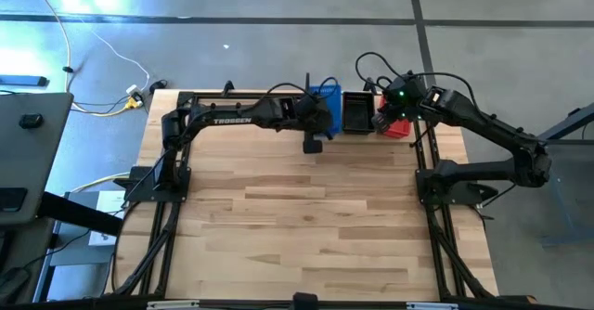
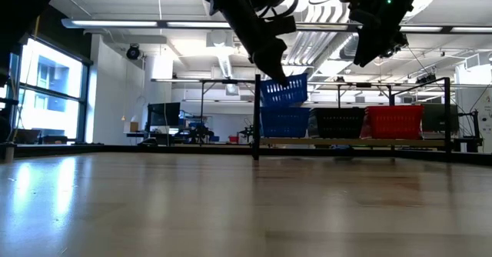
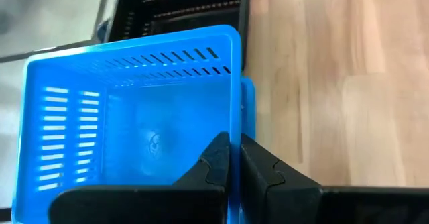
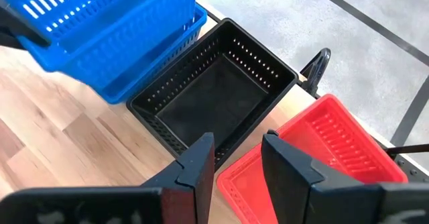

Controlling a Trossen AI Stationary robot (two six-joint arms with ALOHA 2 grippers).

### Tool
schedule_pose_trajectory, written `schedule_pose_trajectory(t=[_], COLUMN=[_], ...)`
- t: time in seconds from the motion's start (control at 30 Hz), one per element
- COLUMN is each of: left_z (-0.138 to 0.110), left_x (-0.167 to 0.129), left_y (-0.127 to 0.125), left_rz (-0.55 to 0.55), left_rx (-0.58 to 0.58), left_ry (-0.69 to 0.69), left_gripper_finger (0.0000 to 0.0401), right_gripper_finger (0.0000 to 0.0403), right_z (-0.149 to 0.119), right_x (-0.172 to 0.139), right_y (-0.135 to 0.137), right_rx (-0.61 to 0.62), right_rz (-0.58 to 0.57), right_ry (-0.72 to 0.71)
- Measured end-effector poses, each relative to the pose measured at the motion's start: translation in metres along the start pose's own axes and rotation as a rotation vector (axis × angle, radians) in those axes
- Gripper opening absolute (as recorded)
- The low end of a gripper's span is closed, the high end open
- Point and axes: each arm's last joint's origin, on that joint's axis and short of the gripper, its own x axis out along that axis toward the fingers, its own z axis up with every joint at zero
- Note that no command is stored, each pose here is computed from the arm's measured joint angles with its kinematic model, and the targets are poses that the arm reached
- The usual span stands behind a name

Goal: Stack baskets on shelf by color
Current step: Stack the blue bin on top of the other blue bin on the shelf

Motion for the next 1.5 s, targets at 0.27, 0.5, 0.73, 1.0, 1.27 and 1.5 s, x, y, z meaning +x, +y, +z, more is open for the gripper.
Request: schedule_pose_trajectory(t=[0.27, 0.5, 0.73, 1.0, 1.27, 1.5], left_z=[0.0014, 0.0012, 0.0007, 0.0015, 0.0045, 0.0032], left_x=[-0.0003, -0.0006, -0.0006, -0.0014, -0.0017, 0.0021], left_y=[-0.0004, -0.0002, 0.0008, 0.0006, 0.0023, -0.0011], left_rz=[-0.011, -0.008, 0.03, 0.012, 0.056, 0.027], left_rx=[-0.019, -0.047, -0.054, -0.054, -0.053, -0.045], left_ry=[-0.016, -0.013, 0.002, -0.009, -0.028, -0.019], left_gripper_finger=[0.0004, 0.0006, 0.0044, 0.0082, 0.01, 0.0091], right_gripper_finger=[0.011, 0.011, 0.011, 0.011, 0.011, 0.011], right_z=[0.0, 0.0, 0.0, 0.0, 0.0, -0.0001], right_x=[0.0, 0.0, 0.0, 0.0, 0.0, 0.0], right_y=[0.0, 0.0, 0.0, 0.0, 0.0, 0.0], right_rx=[-0.004, -0.004, -0.004, -0.004, -0.004, -0.004], right_rz=[0.0, 0.0, 0.0, 0.001, 0.001, 0.001], right_ry=[0.0, 0.0, 0.0, 0.001, 0.001, 0.001])
